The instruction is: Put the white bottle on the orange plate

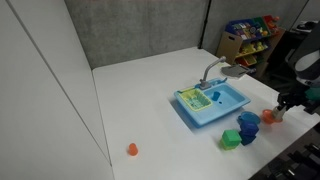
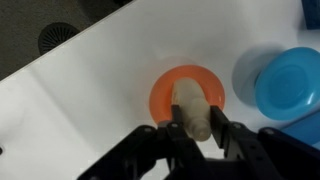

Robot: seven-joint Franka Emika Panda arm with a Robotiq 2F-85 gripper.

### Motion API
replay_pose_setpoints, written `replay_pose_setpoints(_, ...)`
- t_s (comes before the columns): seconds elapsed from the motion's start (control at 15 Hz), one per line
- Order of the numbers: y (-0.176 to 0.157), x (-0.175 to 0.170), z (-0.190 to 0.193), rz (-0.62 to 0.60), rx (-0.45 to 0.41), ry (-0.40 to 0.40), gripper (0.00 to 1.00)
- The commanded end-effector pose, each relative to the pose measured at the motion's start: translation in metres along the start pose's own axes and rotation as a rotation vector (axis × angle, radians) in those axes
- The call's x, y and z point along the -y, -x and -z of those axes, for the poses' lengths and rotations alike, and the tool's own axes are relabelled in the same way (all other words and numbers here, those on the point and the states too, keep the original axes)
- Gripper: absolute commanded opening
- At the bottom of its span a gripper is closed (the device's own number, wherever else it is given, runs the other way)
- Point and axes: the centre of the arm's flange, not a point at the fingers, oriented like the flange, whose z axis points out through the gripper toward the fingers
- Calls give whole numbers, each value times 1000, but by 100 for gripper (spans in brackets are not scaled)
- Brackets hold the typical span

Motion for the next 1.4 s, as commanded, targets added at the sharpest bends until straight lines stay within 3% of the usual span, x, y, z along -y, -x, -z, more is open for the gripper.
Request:
replay_pose_setpoints(0.0,-2,-5,-1,15,-19,-22,63)
replay_pose_setpoints(0.33,-5,-5,6,17,-27,-31,99)
replay_pose_setpoints(0.87,-38,23,36,54,-18,9,100)
replay_pose_setpoints(1.33,-67,99,60,123,1,63,100)
